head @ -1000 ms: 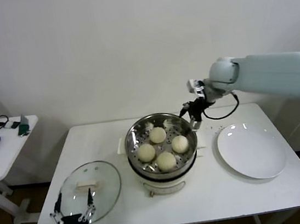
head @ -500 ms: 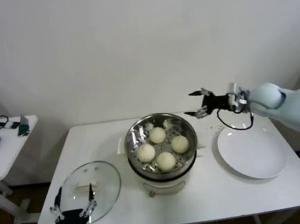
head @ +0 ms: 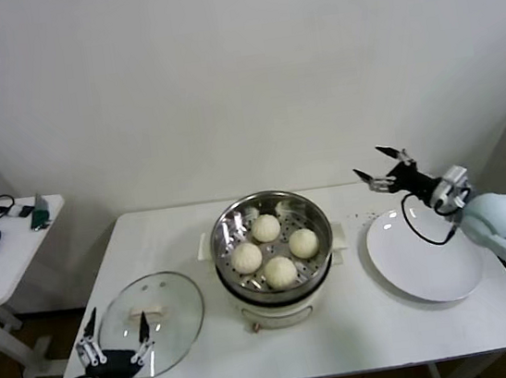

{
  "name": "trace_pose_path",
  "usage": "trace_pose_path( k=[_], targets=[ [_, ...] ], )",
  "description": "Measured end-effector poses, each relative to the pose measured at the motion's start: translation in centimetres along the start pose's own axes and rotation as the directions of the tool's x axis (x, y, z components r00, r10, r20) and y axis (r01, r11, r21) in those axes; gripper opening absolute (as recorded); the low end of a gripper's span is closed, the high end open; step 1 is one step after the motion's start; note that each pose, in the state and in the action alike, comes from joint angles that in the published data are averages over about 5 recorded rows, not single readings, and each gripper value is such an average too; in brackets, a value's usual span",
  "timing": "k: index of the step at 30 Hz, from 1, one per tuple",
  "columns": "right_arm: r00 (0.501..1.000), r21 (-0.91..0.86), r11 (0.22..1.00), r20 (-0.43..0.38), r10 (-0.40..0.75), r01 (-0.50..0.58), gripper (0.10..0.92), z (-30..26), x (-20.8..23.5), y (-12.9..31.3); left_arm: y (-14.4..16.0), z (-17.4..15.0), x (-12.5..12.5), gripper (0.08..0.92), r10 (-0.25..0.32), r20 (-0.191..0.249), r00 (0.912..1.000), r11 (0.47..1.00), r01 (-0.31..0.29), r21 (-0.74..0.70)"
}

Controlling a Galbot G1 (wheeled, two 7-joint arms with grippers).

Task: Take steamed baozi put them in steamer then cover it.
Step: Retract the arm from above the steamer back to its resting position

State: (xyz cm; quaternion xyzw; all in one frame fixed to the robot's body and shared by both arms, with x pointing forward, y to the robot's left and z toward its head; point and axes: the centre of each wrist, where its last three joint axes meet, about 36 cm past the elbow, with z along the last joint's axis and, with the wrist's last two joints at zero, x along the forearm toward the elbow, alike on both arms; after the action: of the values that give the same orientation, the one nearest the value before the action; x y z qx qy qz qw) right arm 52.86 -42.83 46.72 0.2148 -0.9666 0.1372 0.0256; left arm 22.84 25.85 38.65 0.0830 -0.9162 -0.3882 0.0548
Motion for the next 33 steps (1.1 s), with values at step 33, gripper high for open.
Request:
trace_pose_path(
  k=[33],
  targets=[
    [0.901,-0.210,0.883,-0.209,0.379,-0.420,0.823,8.8,12.5,7.1,-5.8,5.9,-6.2,0.823,0.095,-0.063,0.9935,0.665,-0.111,-0.738]
  ],
)
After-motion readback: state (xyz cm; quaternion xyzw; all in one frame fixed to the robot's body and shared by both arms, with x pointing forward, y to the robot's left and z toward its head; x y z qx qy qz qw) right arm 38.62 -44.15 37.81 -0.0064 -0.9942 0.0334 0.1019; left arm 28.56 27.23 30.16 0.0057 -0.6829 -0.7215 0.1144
